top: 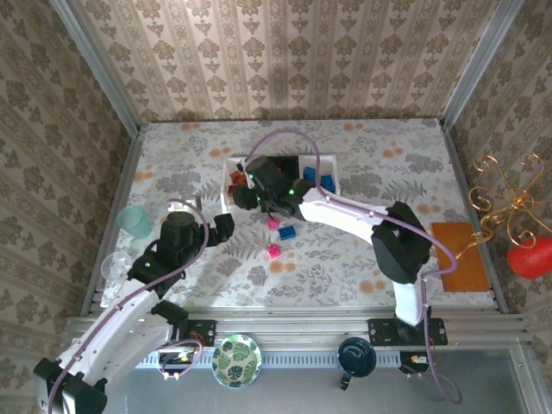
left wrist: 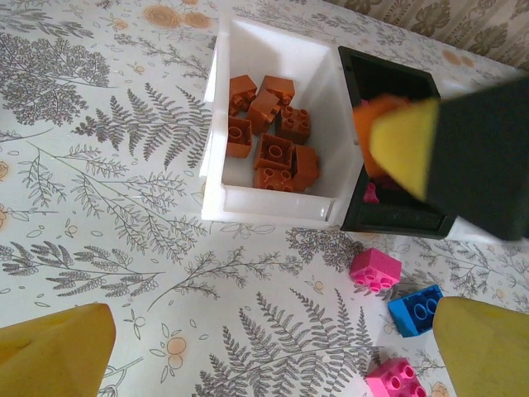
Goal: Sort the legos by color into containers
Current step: Place the lego in the container.
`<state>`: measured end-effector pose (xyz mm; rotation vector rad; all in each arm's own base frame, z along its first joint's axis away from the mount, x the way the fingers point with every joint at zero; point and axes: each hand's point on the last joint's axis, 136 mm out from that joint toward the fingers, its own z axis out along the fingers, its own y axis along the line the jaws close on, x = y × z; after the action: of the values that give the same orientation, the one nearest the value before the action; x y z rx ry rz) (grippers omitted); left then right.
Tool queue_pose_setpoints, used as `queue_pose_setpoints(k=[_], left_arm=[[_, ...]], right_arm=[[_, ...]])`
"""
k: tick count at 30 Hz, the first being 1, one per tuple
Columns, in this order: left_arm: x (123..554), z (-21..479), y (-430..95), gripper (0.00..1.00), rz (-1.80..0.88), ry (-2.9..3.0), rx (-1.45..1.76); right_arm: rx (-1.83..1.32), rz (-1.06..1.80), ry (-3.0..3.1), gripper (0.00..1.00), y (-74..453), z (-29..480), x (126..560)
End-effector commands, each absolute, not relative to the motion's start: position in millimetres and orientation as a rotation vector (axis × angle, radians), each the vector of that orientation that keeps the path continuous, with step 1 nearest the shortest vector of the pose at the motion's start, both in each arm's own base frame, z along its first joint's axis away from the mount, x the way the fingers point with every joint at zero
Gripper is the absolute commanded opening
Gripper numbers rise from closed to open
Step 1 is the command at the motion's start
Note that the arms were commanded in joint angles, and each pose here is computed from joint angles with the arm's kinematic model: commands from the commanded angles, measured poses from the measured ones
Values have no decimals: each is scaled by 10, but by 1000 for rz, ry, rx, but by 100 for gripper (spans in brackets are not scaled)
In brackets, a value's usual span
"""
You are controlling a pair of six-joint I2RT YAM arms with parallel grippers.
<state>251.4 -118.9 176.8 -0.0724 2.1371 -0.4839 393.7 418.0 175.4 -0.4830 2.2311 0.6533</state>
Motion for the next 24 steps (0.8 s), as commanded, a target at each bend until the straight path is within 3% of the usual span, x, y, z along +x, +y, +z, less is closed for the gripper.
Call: queue_pose_setpoints(k=[1,8,9,13,17,24], left_arm=[[2501,1743,-1203,100,-517,2141,-97],[2475,1652,-1230,100,-540,2165,-107],[2472,1642,-1233,100,-542,2167,-107],[2466,1613,-1237,100,-544,2175,-107],[2471,1611,-1251,100,-549,2177,-105],[2497,1618,-1283,100,-561,2175,-101]], right_arm=[[-489,649,2310,29,4233,1490,4129],[-384,641,2346,31,4300,1355,4658],[-370,638,2354,34,4293,1317,4718],[-326,641,2358,62,4248,1335,4838],[-326,653,2315,70,4192,1572,4799],[-330,710,2228,74,3954,2014,4394]])
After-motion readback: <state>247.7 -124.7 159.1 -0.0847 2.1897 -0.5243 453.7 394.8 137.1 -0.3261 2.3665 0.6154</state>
